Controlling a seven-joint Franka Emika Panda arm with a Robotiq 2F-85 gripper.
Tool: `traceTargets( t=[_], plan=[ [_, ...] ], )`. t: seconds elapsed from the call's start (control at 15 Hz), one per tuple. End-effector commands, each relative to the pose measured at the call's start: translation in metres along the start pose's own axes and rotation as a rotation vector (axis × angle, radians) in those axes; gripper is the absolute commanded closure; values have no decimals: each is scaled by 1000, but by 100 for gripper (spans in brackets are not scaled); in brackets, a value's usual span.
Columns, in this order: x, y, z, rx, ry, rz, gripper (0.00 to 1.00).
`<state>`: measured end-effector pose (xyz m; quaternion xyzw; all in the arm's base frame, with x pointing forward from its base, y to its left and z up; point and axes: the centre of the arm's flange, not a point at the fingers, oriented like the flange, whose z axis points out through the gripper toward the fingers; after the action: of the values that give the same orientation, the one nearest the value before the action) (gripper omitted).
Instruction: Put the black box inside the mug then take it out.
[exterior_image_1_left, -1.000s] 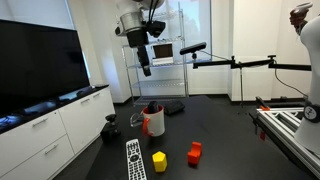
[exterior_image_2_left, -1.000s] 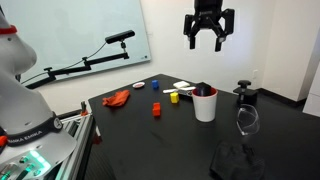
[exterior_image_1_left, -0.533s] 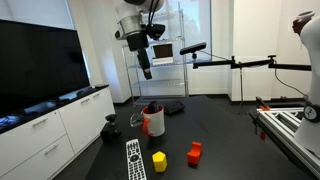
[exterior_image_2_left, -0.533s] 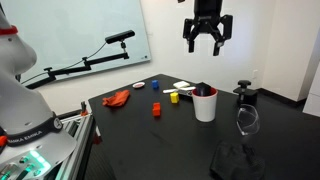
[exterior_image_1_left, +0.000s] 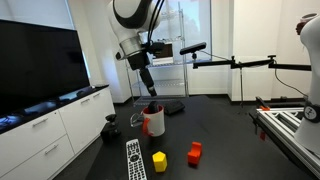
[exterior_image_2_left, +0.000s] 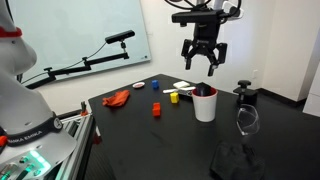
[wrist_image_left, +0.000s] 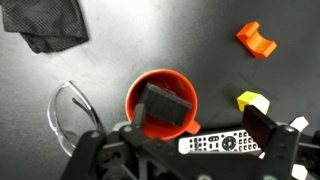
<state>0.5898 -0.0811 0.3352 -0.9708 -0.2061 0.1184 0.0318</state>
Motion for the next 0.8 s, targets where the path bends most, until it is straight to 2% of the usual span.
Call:
traceTargets(
  t=[0.0,0.73],
  plan=[
    [-1,3,-5,-34,-18,-2,0],
    [3,1,27,-49,-61,-1,0]
  ],
)
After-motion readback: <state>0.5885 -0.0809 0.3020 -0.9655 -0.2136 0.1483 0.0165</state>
